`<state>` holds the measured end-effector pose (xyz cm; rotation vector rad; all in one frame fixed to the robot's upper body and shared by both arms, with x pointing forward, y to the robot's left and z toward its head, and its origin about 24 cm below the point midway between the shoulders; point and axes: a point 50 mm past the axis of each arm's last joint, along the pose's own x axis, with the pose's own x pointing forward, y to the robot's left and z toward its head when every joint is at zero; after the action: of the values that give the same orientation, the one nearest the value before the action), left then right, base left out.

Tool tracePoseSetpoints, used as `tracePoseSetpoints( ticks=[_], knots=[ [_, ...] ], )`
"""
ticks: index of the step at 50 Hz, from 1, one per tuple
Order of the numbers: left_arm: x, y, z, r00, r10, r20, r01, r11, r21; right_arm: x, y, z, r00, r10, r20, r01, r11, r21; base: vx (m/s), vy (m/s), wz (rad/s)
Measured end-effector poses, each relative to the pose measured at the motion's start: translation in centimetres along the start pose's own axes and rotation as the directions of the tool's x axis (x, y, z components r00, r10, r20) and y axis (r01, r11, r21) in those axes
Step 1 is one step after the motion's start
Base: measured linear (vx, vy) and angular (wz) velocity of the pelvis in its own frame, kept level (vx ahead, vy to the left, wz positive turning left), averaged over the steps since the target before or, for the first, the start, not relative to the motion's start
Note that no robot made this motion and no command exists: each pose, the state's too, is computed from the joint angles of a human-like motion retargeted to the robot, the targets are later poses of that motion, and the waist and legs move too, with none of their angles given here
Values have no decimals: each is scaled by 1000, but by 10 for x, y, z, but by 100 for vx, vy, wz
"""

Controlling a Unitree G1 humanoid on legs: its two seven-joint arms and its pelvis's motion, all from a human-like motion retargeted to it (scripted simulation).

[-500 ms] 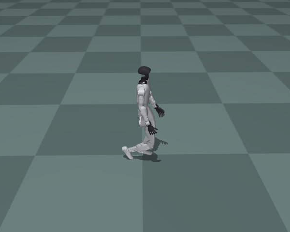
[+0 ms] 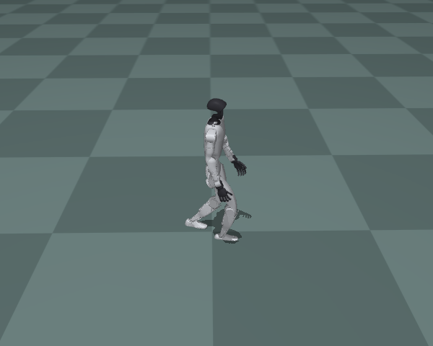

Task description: Walk

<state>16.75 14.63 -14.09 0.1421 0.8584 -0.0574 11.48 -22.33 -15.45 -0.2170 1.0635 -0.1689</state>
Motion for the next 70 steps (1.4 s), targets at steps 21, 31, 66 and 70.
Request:
tracePoseSetpoints(
  ticks=[21, 31, 66, 70],
  knots=[
    [-5, 11, -7, 1000, 30, 3, -30, 999, -29, 5, -10, 21, 997, -41, 62, 46, 996, -71, -1, 0, 5],
    [-31, 7, -76, 976, 16, -217, -27, 998, -48, 6, -1, 106, 943, -10, 332, 25, 999, -41, 0, 0, 0],
    [15, 19, 94, 960, 70, 271, -82, 996, 31, -9, -2, -40, 989, 1, -146, -8, 999, -47, 0, 0, 2],
    [14, 15, 83, 968, 55, 245, -66, 997, 38, -16, -4, -61, 977, -5, -212, 0, 1000, -27, 0, 0, 0]
  ],
)
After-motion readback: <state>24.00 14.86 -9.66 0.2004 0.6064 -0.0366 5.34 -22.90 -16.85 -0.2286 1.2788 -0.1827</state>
